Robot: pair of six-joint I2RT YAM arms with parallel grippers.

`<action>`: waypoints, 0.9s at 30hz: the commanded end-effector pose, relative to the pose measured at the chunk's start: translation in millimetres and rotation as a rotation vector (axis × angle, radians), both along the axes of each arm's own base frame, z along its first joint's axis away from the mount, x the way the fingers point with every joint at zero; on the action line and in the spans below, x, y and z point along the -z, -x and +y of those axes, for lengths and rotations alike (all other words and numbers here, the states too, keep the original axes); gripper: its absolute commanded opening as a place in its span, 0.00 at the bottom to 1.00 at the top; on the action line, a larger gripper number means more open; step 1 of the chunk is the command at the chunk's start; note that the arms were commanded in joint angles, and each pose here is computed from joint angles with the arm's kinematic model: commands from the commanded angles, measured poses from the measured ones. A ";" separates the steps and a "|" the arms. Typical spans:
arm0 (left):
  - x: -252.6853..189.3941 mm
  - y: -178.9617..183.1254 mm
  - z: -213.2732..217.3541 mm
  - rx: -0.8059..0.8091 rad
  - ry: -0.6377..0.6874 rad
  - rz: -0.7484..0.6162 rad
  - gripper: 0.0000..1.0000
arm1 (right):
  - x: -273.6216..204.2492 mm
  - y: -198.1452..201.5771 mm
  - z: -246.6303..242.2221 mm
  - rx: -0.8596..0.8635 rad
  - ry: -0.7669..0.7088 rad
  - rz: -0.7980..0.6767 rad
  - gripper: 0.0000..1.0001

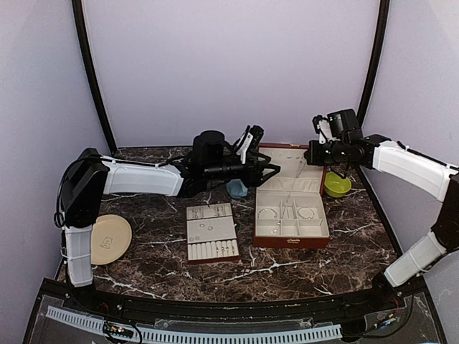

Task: Organize the mixed jewelry
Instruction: Hang the necklace on the necklace hanger.

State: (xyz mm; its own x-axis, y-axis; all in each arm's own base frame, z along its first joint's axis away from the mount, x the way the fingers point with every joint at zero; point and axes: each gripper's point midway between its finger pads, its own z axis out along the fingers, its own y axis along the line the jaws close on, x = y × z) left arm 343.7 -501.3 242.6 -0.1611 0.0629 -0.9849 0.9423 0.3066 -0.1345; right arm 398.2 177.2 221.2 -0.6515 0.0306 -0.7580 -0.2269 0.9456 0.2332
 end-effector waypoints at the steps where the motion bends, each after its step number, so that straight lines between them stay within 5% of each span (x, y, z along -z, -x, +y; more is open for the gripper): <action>1: 1.5 -4.6 -4.9 0.001 0.007 0.032 0.59 | -15.2 -12.7 3.5 0.013 -0.044 -0.061 0.00; 27: 12.5 -2.6 -8.9 0.023 0.010 0.068 0.59 | 17.7 -25.9 -18.4 0.132 0.070 -0.028 0.00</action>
